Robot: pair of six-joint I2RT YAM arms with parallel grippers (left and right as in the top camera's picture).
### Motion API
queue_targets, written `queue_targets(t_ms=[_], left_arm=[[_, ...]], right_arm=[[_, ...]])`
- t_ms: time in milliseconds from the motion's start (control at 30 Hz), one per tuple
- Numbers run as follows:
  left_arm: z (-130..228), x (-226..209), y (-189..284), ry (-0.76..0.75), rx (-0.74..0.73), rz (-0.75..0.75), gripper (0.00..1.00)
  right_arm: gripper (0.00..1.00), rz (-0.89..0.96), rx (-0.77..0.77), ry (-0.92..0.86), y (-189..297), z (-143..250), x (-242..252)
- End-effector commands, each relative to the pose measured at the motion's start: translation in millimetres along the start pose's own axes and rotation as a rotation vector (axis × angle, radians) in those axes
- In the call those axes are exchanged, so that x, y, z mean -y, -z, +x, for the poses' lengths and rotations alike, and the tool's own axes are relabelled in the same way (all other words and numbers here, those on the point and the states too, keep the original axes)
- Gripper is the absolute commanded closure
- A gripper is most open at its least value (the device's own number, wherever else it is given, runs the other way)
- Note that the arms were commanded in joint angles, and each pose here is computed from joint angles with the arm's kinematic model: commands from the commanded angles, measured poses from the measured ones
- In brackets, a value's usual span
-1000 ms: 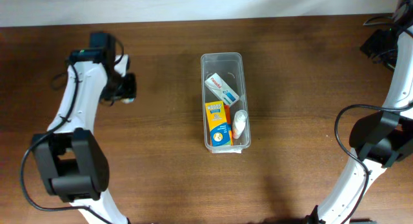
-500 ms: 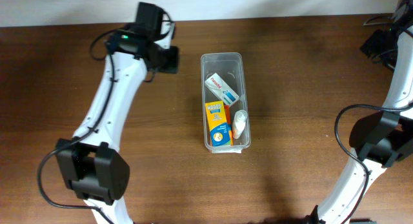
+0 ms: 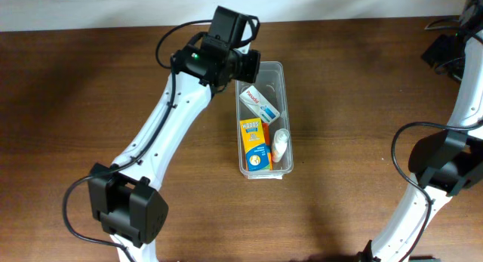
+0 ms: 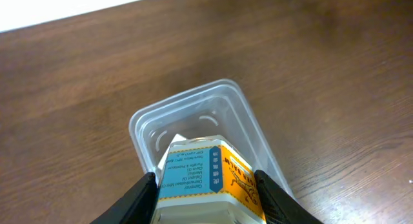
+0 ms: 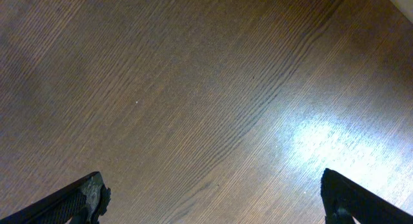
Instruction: Pack container
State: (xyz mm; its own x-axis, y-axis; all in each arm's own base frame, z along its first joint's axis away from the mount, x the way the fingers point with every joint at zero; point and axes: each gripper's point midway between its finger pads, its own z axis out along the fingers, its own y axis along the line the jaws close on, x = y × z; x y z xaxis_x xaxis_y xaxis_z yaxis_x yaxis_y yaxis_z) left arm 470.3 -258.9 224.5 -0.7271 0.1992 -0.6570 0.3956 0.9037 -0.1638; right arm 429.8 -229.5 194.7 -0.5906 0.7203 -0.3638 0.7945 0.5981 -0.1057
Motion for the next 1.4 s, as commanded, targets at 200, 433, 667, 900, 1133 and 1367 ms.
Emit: queue_targets(t_ms=[200,433,667,900,1133,1367], left_arm=[[5.4,3.6,-35.8,0.008,-0.022,0.012,0.63],[18.3,0.9,-60.2,0.027,-0.06,0.006,0.63],[32.9,0.8,-88.7,0.028,-0.095,0.008,0.63],[48.0,7.7,-104.0,0.019,-0.134,0.012,0.63],[57.7,10.4,-113.8,0.015,-0.159,0.013,0.63],[76.1,6.4,-127.7,0.02,-0.213,0.004,0.63]], right_arm=[[0.02,0.015,0.013,-0.004,2.2,-1.9,2.8],[0.02,0.015,0.013,-0.004,2.2,-1.9,2.8],[0.02,0.015,0.013,-0.004,2.2,-1.9,2.8],[0.02,0.015,0.013,-0.004,2.2,-1.9,2.8],[0.02,0.015,0.013,-0.004,2.2,-1.9,2.8],[0.02,0.015,0.013,-0.004,2.2,-1.9,2.8]])
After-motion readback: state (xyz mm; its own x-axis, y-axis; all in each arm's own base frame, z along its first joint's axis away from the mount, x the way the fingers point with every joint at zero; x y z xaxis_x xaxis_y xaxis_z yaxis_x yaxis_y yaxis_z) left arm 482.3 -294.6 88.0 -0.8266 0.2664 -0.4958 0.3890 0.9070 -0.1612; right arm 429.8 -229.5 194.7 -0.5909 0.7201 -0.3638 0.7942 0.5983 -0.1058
